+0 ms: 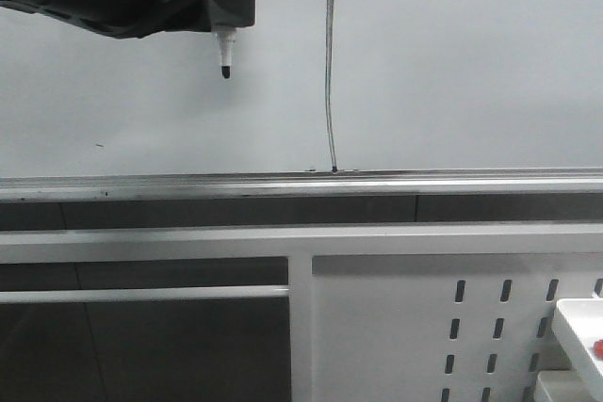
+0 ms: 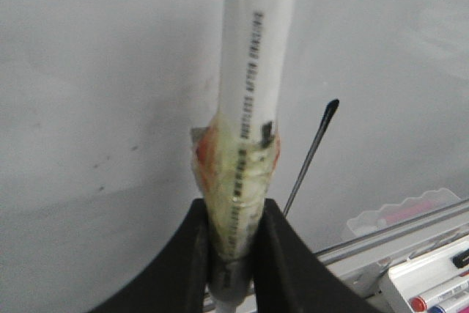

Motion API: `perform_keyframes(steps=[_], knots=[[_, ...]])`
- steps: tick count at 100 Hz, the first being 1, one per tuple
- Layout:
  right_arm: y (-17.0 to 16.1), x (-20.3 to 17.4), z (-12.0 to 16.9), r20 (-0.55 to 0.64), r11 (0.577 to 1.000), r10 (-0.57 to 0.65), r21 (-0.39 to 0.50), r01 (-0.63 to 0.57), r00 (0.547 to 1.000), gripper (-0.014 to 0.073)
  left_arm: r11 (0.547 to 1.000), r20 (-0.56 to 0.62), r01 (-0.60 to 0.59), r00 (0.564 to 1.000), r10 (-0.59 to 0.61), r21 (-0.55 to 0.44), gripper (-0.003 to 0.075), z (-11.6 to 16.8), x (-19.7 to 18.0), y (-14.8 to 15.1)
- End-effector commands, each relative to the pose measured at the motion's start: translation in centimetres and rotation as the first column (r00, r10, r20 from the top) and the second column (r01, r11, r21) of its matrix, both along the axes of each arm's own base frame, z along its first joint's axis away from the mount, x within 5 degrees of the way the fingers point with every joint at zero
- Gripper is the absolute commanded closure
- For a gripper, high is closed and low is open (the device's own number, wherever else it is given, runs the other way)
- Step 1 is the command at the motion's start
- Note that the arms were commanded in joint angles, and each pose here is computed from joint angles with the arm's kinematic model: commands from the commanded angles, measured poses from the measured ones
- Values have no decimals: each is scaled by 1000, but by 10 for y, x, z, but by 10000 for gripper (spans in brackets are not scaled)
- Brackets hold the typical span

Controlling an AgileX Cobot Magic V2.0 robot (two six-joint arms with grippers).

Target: Write number 1 on whiteboard

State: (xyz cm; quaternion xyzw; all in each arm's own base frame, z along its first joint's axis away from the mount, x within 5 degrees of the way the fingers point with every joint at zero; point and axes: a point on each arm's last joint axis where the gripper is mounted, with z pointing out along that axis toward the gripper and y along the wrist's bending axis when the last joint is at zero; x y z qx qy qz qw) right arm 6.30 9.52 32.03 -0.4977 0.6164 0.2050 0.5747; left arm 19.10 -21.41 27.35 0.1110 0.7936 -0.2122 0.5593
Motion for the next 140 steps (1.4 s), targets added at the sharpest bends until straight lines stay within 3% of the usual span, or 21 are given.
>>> perform_keyframes(steps=[1,97,130,140], knots=[[-1,3,15,47,996,-40,87,36,998,658,998,75,-32,997,36,-46,740,21,9,0],[-1,2,15,13,993,-36,114,34,999,658,996,14,-49,999,50,-71,731,27,35,8],[-1,2,16,14,993,-37,115,35,999,658,996,17,-52,998,53,-71,449,28,35,9],[-1,2,16,14,993,-37,115,35,999,658,996,20,-57,998,59,-72,398,28,35,9]])
